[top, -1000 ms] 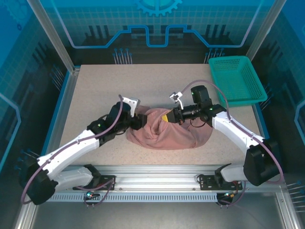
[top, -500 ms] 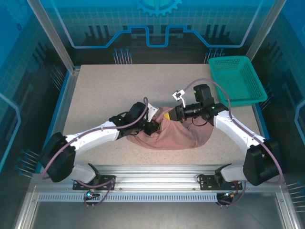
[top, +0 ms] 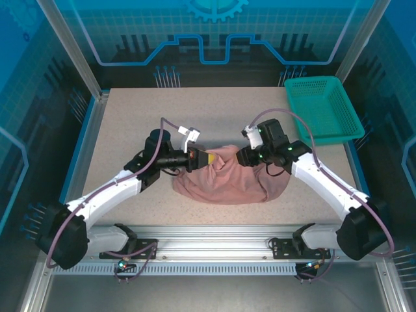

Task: Fold the inside-out t-shirt

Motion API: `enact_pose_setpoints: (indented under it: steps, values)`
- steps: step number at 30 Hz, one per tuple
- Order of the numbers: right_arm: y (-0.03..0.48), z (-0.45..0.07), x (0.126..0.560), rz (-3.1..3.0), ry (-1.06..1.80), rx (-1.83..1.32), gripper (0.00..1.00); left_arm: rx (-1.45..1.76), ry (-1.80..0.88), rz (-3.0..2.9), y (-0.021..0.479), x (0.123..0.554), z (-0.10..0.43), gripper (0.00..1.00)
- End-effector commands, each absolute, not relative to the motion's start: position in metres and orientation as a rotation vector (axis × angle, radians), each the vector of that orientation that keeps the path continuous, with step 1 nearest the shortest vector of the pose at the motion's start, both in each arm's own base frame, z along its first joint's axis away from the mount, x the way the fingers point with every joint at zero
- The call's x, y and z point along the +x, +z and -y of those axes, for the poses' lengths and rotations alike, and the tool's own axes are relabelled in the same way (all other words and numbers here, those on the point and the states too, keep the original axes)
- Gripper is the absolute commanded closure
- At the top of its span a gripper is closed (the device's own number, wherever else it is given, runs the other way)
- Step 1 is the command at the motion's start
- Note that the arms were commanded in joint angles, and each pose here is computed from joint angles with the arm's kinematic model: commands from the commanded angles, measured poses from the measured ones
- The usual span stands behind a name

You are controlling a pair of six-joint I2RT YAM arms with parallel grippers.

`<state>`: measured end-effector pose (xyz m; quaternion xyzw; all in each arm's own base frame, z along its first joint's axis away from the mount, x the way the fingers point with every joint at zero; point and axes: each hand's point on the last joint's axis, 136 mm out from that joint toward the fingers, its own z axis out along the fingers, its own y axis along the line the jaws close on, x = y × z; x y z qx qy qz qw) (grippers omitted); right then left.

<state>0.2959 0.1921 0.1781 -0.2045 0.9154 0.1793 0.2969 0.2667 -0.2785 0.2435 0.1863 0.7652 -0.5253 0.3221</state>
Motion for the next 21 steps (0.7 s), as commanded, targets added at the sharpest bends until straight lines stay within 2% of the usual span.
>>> enact_pose_setpoints:
  steps: [1, 9, 12, 16, 18, 21]
  values:
    - [0.208, -0.181, 0.285, -2.346, 0.317, -0.589, 0.56, 0.468, -1.448, -1.995, 0.251, 0.263, 0.278, 1.0]
    - [0.228, -0.246, 0.233, -2.081, 0.721, -0.871, 0.58, 0.462, -1.445, -1.997, 0.251, 0.263, 0.278, 1.0]
    - [0.228, -0.262, 0.233, -2.056, 0.806, -0.916, 0.55, 0.465, -1.438, -1.993, 0.253, 0.263, 0.277, 1.0]
    - [0.224, -0.274, 0.245, -2.055, 0.831, -0.936, 0.55, 0.47, -1.43, -1.999, 0.25, 0.262, 0.276, 1.0]
    - [0.225, -0.279, 0.249, -2.043, 0.853, -0.942, 0.63, 0.47, -1.421, -2.005, 0.248, 0.261, 0.275, 1.0]
    - [0.226, -0.282, 0.251, -2.051, 0.851, -0.963, 0.9, 0.463, -1.398, -2.012, 0.245, 0.262, 0.273, 1.0]
